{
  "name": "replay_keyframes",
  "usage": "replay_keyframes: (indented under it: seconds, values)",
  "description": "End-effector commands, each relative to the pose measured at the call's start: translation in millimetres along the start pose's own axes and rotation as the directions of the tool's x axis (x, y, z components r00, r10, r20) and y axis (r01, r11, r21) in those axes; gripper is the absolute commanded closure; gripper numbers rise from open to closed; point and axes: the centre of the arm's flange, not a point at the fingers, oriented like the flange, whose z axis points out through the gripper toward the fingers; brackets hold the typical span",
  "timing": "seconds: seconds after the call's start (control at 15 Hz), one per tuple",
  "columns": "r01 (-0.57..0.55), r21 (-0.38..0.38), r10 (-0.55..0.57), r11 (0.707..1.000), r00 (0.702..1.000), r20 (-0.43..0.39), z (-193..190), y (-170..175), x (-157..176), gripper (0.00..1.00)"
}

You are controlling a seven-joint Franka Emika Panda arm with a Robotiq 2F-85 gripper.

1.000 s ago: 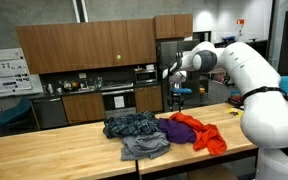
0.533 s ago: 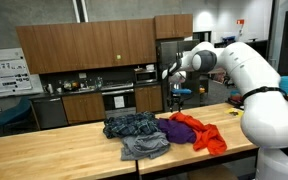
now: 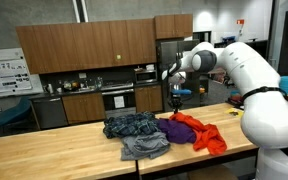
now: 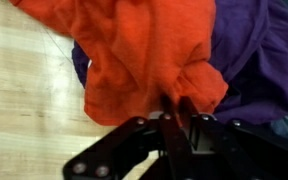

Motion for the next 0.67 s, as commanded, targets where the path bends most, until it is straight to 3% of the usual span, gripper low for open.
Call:
replay_keyframes:
  seconds: [0.0, 0.33, 0.6]
  values:
    - [-0.019, -0.008, 0.019, 1.0, 1.0, -0.01, -5, 0, -9, 1.0]
    - [-0.039, 0.011, 0.039, 0.999, 0.998, -0.053, -14, 8, -19, 1.0]
    - [-0.059, 0.04, 0.065, 0.997, 0.986, -0.156, -28, 17, -41, 1.0]
